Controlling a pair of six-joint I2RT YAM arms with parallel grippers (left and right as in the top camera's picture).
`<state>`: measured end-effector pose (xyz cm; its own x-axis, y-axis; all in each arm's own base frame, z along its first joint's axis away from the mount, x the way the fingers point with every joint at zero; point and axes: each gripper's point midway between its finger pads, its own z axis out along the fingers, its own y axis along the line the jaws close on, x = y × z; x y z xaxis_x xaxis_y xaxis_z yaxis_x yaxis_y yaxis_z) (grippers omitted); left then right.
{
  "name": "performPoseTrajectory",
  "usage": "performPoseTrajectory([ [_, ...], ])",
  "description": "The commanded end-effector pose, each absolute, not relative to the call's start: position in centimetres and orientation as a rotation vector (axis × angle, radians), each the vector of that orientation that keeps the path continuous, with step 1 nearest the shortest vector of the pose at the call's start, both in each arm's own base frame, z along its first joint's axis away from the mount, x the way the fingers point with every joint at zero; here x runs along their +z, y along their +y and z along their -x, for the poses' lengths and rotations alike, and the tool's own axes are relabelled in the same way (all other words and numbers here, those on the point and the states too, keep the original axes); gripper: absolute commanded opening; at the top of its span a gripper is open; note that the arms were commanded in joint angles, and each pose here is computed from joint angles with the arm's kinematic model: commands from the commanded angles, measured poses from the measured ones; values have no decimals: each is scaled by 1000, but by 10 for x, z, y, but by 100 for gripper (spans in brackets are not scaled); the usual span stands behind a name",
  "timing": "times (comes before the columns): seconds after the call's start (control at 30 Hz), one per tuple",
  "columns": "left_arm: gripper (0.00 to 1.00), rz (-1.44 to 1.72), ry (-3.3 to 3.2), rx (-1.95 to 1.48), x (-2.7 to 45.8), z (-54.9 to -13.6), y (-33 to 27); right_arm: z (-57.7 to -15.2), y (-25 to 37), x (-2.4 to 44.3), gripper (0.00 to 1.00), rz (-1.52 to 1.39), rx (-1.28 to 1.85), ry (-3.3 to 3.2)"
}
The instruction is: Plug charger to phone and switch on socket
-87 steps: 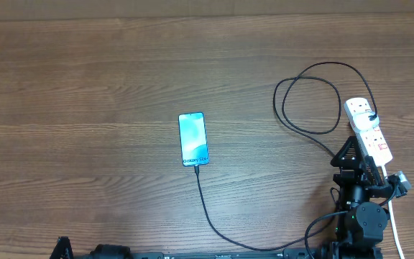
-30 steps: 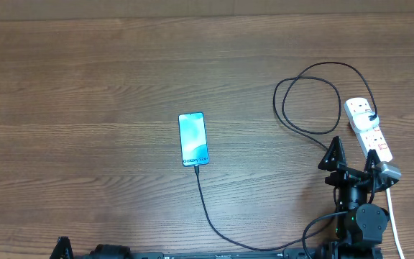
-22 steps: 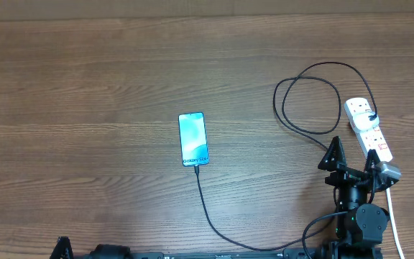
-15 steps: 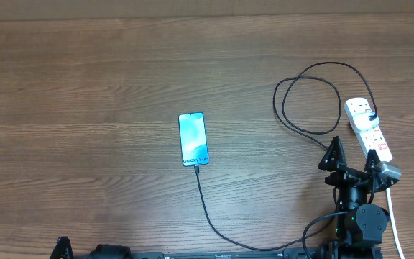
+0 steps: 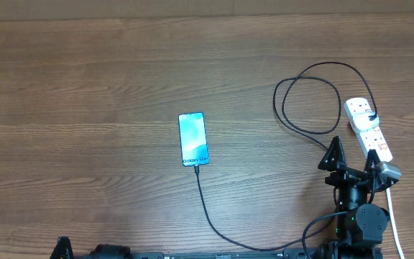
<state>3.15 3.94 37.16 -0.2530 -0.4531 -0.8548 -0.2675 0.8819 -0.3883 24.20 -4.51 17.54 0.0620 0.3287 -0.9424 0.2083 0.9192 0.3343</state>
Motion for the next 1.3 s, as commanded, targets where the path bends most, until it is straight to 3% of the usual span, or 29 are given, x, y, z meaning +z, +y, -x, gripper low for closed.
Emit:
performPoseTrajectory([
  [0.0,99,487,1891,-224,366,-33,36,-242,-45,173,100,-421,83,1523],
  [0.47,100,481,2067,-169,322,-45,33,-242,-45,173,100,-421,83,1523],
  [0.8,100,449,2020,-244,284,-127,8,-242,-45,173,100,-421,83,1523],
  [1.0,100,300,2004,-359,222,-179,-24,-242,-45,173,100,-421,83,1523],
  [1.27,99,87,1869,-461,179,-212,-48,-242,-45,173,100,-421,83,1523],
])
